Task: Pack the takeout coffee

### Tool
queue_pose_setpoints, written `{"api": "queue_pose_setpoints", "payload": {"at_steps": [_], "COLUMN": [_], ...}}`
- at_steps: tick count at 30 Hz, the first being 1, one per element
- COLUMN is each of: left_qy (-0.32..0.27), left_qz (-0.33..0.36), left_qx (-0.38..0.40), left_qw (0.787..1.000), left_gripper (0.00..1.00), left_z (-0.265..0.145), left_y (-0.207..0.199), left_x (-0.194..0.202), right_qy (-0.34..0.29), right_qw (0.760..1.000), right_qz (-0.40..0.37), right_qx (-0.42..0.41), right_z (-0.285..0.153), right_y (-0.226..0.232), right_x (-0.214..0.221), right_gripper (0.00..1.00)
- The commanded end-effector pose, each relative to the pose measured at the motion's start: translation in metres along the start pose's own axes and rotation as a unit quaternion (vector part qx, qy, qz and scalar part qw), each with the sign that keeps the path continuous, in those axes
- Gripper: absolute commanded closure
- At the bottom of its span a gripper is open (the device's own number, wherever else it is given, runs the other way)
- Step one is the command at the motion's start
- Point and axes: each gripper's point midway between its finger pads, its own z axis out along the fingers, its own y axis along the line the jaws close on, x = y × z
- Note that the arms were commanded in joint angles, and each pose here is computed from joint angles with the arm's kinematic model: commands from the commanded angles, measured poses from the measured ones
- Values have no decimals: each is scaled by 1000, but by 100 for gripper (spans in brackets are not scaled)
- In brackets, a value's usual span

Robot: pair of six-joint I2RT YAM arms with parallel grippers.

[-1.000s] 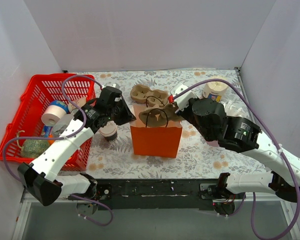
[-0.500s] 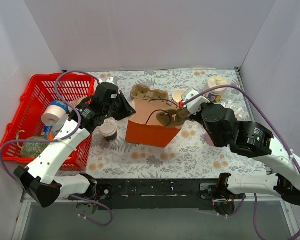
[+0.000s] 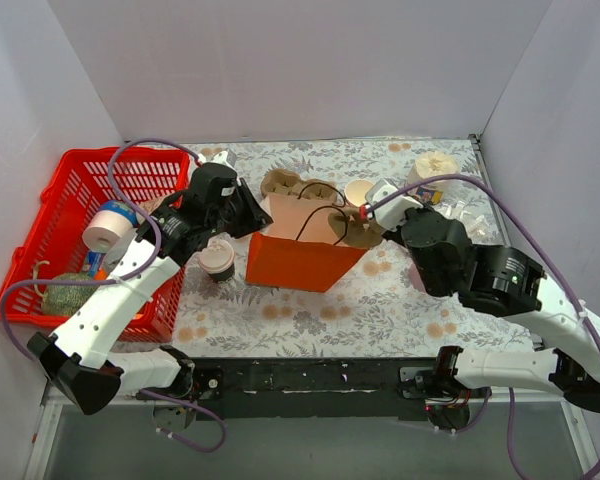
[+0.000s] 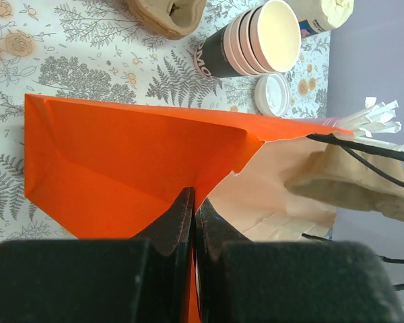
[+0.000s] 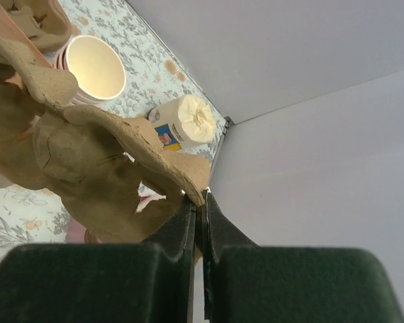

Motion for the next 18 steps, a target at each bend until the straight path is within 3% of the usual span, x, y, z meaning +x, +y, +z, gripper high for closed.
{"api": "queue_pose_setpoints", "payload": {"at_steps": [1, 6, 11, 18], "left_qy": [-8, -6, -12, -12], "left_qz": [13, 21, 20, 28], "left_qx": [27, 23, 19, 11], "left_qw": [1000, 999, 1000, 999], "left_gripper": [100, 100, 100, 100], "left_z": [-4, 0, 0, 4], "left_y": [-17, -25, -32, -40], "left_x": [-2, 7, 11, 18], "right_qy": [-21, -40, -29, -12], "right_qw": [999, 993, 990, 992], "right_qz": [45, 95, 84, 60], "right_qx": [-17, -51, -113, -114], "right_z": [5, 2, 6, 12], "right_y": [6, 10, 43, 57], "right_x": [-32, -69, -80, -81], "right_gripper": [99, 99, 99, 99]}}
